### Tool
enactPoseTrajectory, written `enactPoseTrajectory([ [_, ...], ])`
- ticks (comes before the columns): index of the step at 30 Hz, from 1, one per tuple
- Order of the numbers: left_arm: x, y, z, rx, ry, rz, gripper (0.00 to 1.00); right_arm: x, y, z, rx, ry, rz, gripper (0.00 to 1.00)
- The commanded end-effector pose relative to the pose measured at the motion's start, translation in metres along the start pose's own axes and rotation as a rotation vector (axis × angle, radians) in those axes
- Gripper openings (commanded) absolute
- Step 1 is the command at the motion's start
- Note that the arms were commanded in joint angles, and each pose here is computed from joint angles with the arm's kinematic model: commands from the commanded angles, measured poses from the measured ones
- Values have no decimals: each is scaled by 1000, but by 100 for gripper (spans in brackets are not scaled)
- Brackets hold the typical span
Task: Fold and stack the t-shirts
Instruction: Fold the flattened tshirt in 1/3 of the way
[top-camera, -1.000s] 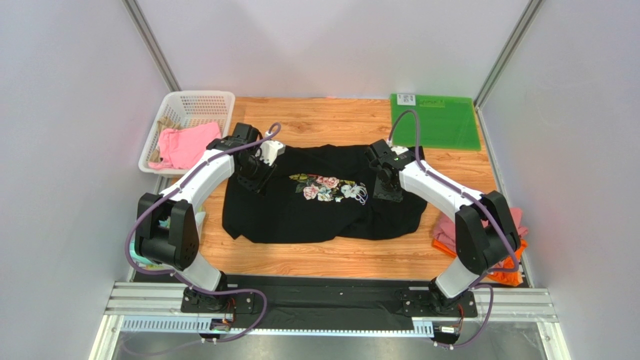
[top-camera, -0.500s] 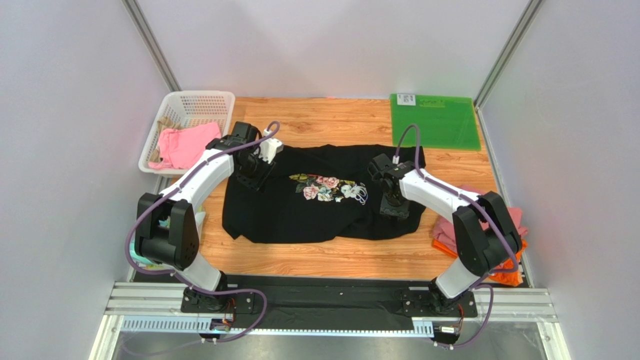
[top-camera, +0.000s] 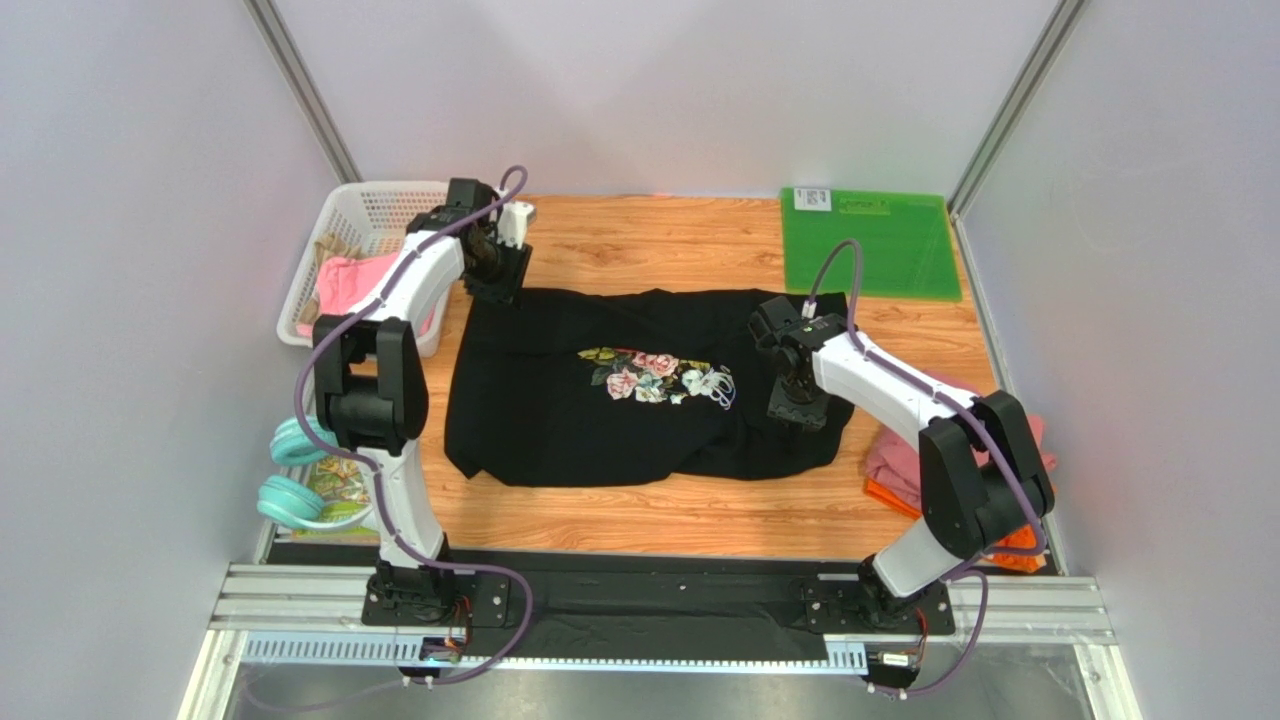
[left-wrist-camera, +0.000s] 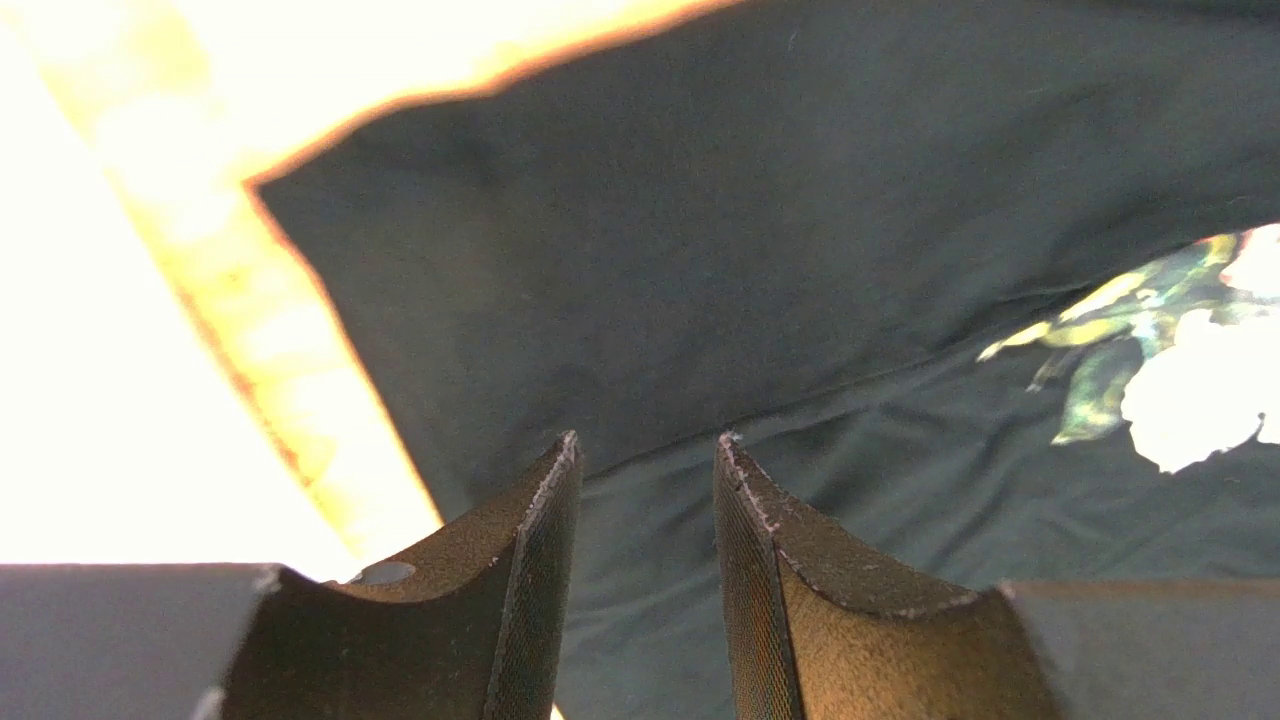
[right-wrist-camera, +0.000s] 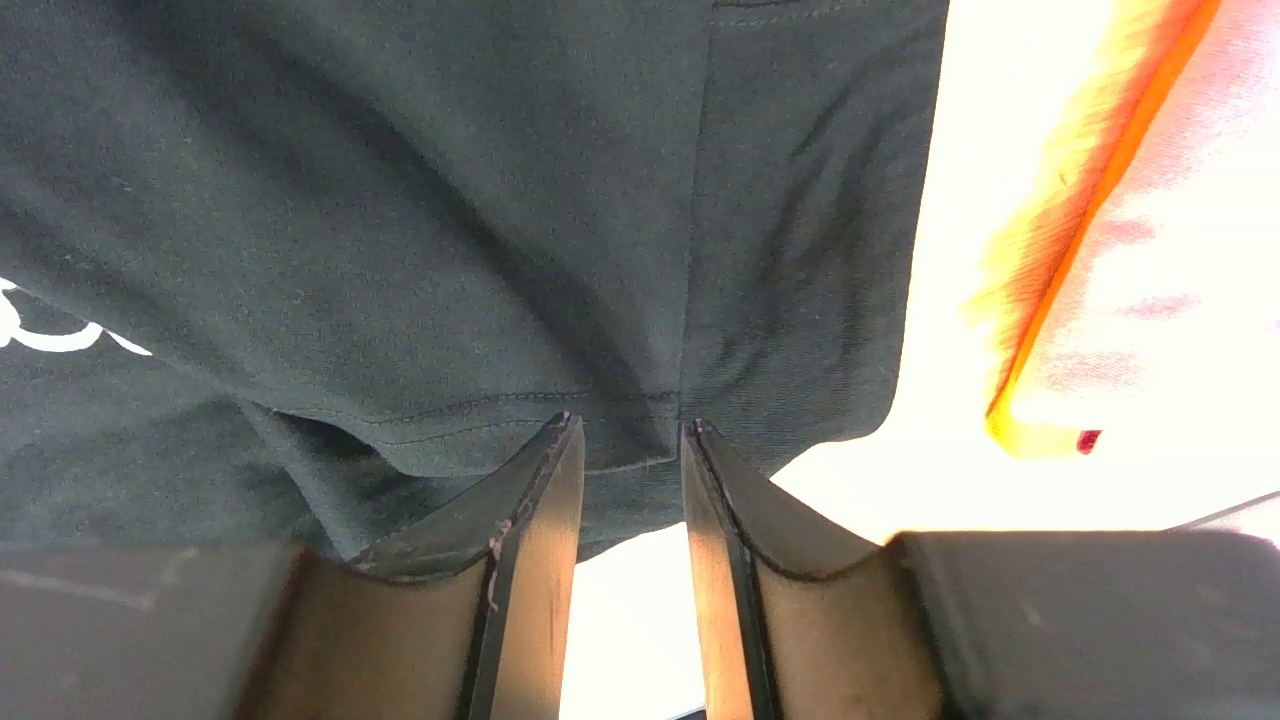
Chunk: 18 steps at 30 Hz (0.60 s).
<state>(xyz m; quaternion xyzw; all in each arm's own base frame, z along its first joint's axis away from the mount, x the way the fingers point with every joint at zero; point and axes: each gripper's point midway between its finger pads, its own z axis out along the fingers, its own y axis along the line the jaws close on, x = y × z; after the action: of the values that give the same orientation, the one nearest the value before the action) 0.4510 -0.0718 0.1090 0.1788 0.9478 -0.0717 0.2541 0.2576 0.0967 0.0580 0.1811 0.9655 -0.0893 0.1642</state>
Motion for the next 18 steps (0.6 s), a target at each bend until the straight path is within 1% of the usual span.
enactPoseTrajectory([
  [1, 46, -5, 15, 9, 123, -32, 45, -3, 3, -4, -31, -22, 35, 35],
  [3, 71, -4, 17, 11, 149, -43, 46, -1, 2, -2, -26, -18, 30, 36],
  [6, 94, 2, 16, 22, 169, -90, 46, -1, 3, 1, -20, -16, 18, 35],
  [9, 101, 15, 11, 15, 156, -133, 46, -1, 3, 1, -23, -15, 17, 35],
  [14, 85, 13, 5, 39, 128, -143, 46, 0, 4, 1, -29, -15, 19, 35],
  [15, 72, 11, 0, 61, 99, -147, 46, 0, 3, 0, -33, -13, 22, 35],
  [17, 61, 6, -9, 84, 73, -161, 46, 0, 4, -1, -38, -14, 25, 35],
  [18, 49, 5, -16, 91, 37, -156, 46, -2, 5, -2, -42, -20, 28, 35],
])
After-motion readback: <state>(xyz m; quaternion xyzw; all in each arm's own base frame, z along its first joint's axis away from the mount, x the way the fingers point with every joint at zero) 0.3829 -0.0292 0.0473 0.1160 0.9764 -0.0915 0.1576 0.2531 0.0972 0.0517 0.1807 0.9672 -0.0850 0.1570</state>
